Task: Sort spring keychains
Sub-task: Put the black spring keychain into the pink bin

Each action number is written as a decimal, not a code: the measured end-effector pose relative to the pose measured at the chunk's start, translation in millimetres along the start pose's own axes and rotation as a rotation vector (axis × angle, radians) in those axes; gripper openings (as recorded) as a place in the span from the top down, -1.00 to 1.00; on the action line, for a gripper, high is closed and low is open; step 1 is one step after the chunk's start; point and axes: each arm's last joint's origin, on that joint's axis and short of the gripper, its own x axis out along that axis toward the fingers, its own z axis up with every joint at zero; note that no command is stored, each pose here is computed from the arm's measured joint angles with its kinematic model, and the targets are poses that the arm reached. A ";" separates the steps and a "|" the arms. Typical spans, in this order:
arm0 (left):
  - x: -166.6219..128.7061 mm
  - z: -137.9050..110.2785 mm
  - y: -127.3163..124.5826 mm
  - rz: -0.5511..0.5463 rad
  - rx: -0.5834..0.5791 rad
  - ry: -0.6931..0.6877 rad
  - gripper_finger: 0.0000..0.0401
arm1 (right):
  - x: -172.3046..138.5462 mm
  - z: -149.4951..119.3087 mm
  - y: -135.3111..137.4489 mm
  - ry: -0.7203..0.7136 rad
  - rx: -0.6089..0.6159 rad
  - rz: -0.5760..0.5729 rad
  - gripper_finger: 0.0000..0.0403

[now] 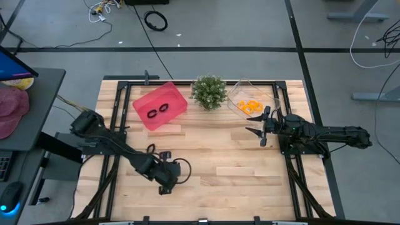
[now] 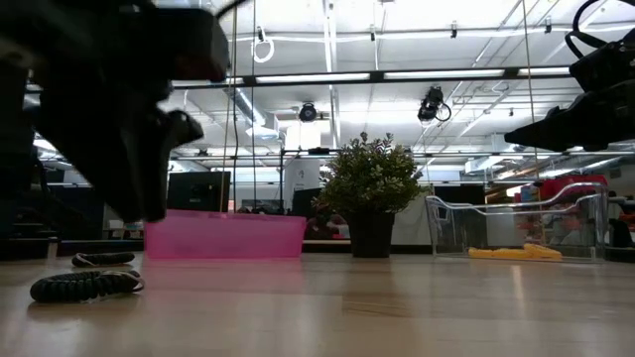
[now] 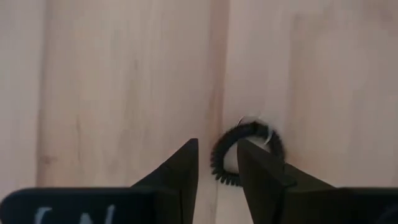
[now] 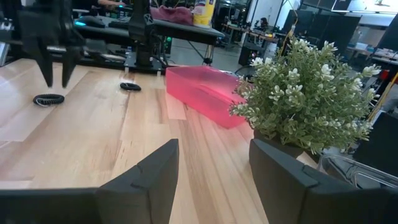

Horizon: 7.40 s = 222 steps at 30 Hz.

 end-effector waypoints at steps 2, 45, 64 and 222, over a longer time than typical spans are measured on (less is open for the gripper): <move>7.9 -2.2 1.5 0.004 -0.019 0.052 0.42 | 0.0 0.0 0.0 0.000 0.000 0.000 0.01; -6.4 9.1 -28.9 0.712 0.050 -0.426 0.97 | 0.0 0.0 0.0 0.000 0.000 0.000 0.01; 6.5 16.8 38.3 0.995 0.029 -0.302 0.97 | 0.0 0.0 0.0 0.000 0.000 0.000 0.01; -5.6 -88.3 79.8 0.410 -0.775 0.164 0.02 | 0.0 0.1 0.0 0.000 0.000 0.000 0.01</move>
